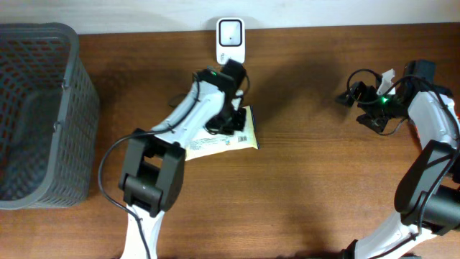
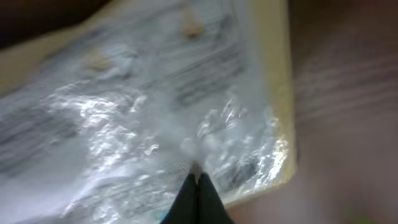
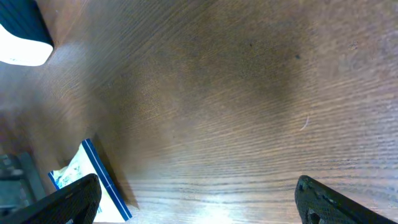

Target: Scan the item barcode

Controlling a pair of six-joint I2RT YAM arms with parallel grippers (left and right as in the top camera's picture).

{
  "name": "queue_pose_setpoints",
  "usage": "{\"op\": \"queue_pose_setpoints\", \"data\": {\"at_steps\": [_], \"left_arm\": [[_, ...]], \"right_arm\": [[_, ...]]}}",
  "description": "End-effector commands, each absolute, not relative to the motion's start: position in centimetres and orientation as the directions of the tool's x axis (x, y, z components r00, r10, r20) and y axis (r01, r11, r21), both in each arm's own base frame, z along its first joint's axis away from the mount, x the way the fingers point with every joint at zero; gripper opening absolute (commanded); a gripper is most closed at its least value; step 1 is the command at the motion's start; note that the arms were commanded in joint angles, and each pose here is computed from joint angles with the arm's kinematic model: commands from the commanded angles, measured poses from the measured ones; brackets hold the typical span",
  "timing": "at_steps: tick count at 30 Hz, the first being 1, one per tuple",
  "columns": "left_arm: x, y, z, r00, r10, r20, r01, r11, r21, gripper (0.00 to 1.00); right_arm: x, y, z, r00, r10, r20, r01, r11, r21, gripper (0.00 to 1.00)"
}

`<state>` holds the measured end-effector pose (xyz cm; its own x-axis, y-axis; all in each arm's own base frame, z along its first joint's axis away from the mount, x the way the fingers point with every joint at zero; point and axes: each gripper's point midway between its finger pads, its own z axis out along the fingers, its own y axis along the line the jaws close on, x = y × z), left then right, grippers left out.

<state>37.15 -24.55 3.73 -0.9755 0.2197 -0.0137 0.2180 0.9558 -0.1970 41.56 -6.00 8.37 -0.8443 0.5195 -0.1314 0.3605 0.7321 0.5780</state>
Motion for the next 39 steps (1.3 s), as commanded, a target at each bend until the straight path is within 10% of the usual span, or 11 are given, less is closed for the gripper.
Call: {"op": "queue_pose_setpoints", "data": {"at_steps": [1, 10, 20, 30, 39], "left_arm": [[36.8, -26.1, 1.5, -0.967, 0.246, -0.068, 0.255, 0.943, -0.212, 0.04], [32.5, -32.1, 7.2, -0.759, 0.624, -0.186, 0.627, 0.622, -0.47, 0.0], [40.5, -18.7, 12.5, -0.971, 0.164, -0.175, 0.158, 0.986, 0.051, 0.11], [31.9, -22.6, 3.2, -0.978, 0.175, 0.11, 0.16, 0.978, -0.137, 0.01], [37.4, -26.1, 3.6, -0.978, 0.153, -0.141, 0.182, 0.956, -0.229, 0.04]], "right_arm": [[41.6, -6.1, 8.4, -0.842, 0.524, -0.13, 0.364, 0.729, 0.58, 0.99], [41.6, -6.1, 8.4, -0.842, 0.524, -0.13, 0.364, 0.729, 0.58, 0.99], [41.6, -6.1, 8.4, -0.842, 0.524, -0.13, 0.364, 0.729, 0.58, 0.99], [41.6, -6.1, 8.4, -0.842, 0.524, -0.13, 0.364, 0.729, 0.58, 0.99], [41.6, -6.1, 8.4, -0.842, 0.524, -0.13, 0.364, 0.729, 0.58, 0.99]]}}
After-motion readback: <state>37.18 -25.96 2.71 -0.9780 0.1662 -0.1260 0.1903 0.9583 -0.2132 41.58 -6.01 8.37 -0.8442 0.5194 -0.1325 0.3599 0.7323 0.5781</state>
